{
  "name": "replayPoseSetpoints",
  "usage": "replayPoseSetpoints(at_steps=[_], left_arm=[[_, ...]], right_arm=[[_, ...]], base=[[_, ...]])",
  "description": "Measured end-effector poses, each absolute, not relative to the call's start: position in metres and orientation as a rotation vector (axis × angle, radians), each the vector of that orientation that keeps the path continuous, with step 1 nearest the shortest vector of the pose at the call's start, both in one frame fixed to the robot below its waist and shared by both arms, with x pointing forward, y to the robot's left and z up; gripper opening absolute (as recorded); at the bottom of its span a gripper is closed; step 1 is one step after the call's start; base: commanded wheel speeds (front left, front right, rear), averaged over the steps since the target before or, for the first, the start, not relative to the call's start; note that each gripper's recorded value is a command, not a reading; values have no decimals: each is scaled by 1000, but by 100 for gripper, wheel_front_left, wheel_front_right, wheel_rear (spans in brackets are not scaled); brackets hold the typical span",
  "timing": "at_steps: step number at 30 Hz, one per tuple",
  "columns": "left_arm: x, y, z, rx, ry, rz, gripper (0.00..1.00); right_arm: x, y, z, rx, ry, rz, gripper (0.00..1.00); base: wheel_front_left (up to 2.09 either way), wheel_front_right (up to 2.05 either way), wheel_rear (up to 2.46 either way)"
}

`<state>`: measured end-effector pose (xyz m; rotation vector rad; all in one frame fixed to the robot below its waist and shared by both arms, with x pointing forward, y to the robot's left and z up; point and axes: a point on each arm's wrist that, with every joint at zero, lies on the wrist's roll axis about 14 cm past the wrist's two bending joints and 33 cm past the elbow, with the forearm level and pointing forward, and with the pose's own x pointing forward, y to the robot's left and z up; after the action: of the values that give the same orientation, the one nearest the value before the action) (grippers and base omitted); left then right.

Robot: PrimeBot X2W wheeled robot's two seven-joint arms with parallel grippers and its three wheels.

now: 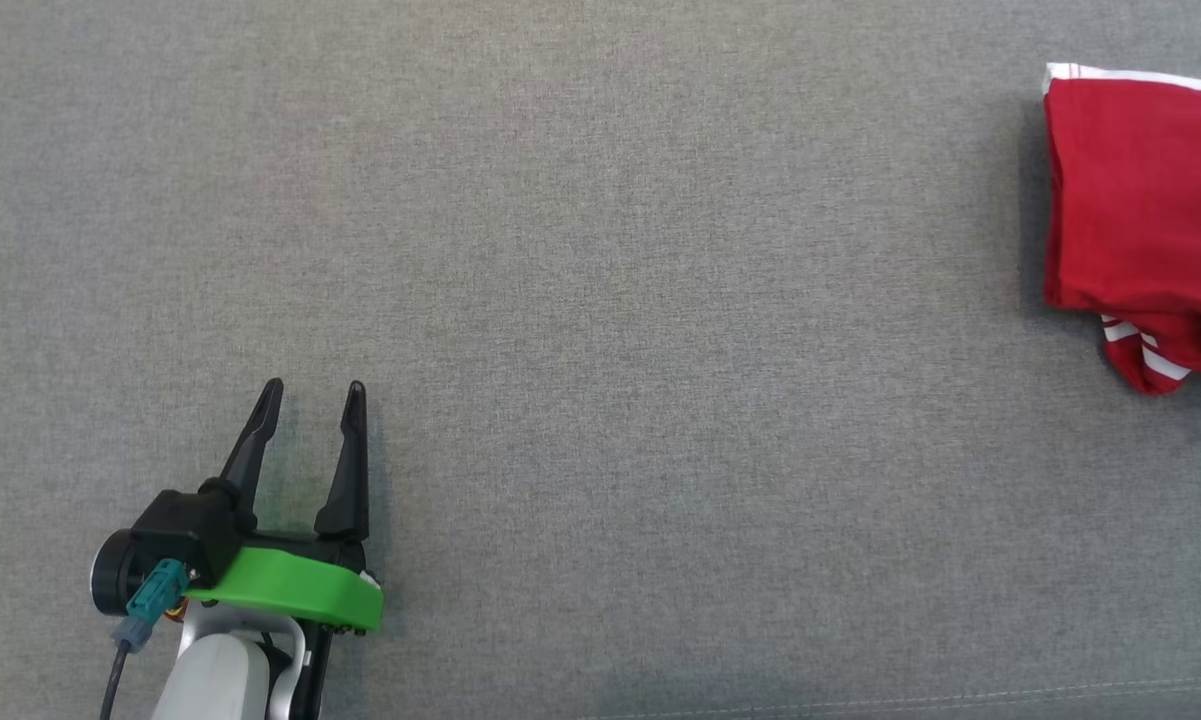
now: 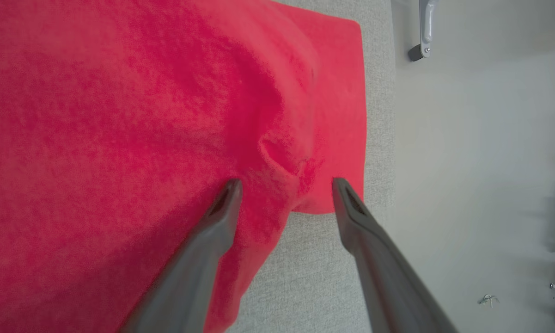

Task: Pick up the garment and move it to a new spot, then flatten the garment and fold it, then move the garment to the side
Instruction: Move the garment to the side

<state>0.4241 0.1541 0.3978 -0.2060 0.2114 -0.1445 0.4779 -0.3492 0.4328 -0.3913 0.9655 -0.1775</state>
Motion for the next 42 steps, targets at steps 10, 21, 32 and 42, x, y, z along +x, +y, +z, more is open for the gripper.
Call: replayPoseSetpoints(at_steps=[10, 21, 32, 42], left_arm=[[420, 152, 416, -209, 167, -146, 100], [391, 174, 441, -212, 109, -57, 100], [366, 183, 464, -138, 49, -44, 100], [352, 184, 471, -133, 27, -49, 100]], right_arm=[[485, -357, 475, -330, 648, -247, 100], [471, -282, 572, -191, 24, -115, 100], [410, -223, 545, -56, -149, -31, 100], [380, -196, 498, -74, -50, 34, 100]], base=[[0, 0, 0], [0, 0, 0], [0, 0, 0], [0, 0, 0]])
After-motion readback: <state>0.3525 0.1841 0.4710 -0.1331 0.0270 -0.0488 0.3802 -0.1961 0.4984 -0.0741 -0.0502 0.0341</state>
